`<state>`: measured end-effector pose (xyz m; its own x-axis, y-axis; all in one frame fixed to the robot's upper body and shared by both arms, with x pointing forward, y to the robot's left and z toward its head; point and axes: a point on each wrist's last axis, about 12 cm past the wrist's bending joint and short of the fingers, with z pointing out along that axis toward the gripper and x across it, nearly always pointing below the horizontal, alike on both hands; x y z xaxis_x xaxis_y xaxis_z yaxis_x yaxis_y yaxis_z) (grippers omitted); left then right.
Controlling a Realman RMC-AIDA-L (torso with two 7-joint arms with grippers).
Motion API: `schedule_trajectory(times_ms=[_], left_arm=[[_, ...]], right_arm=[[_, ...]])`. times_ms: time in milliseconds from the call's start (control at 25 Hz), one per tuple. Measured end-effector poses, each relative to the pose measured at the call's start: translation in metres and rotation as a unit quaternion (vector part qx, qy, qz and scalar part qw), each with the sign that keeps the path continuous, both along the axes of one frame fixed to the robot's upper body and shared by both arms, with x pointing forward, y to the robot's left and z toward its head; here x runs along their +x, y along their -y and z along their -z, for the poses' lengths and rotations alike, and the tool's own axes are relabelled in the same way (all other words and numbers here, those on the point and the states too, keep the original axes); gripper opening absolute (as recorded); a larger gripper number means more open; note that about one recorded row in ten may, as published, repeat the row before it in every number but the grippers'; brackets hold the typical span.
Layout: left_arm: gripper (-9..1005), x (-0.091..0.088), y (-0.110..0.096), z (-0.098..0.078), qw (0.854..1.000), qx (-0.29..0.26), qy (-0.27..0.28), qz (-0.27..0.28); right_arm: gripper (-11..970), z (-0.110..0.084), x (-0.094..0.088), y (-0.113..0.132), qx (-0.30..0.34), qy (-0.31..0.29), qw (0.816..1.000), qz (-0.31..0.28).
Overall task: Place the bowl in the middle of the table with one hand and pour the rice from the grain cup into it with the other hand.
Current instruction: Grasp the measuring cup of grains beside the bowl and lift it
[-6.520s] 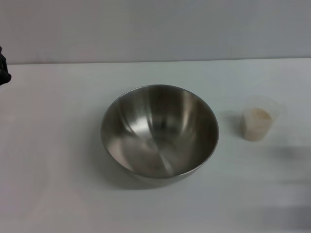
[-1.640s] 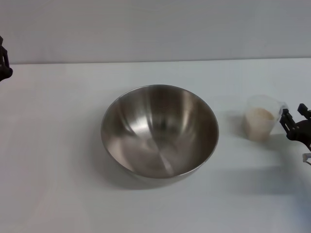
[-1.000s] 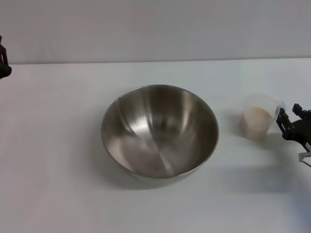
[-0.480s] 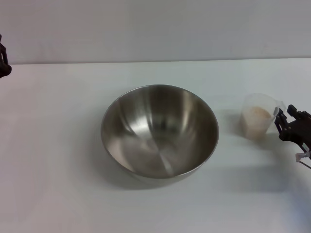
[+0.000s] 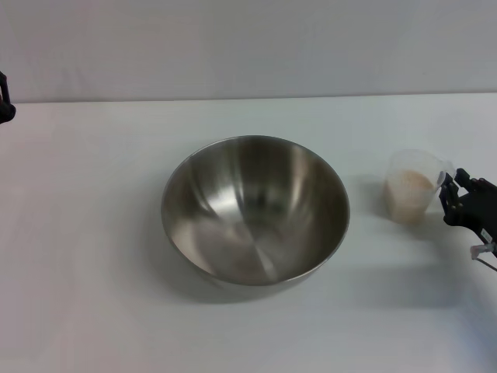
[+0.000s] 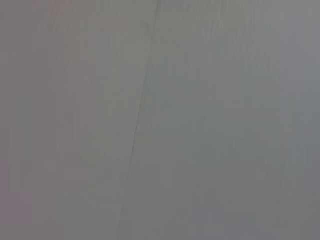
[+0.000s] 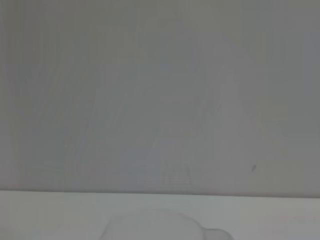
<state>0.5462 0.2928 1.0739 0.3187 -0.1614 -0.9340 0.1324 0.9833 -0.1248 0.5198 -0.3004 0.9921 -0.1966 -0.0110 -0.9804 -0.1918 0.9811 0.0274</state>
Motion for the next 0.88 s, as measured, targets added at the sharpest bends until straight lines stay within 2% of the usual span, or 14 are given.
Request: schedule_trajectory(times_ms=[720, 880], left_arm=[[209, -0.0003, -0.0001, -0.0001, 1.0, 0.0, 0.001, 0.0], [209, -0.0009, -0.0004, -0.0002, 1.0, 0.0, 0.002, 0.0]], right_arm=[[215, -0.0002, -0.0009, -0.0006, 0.001, 0.002, 1.0, -0.004], [131, -0.0002, -0.0009, -0.0006, 0.001, 0.002, 1.0, -0.004]])
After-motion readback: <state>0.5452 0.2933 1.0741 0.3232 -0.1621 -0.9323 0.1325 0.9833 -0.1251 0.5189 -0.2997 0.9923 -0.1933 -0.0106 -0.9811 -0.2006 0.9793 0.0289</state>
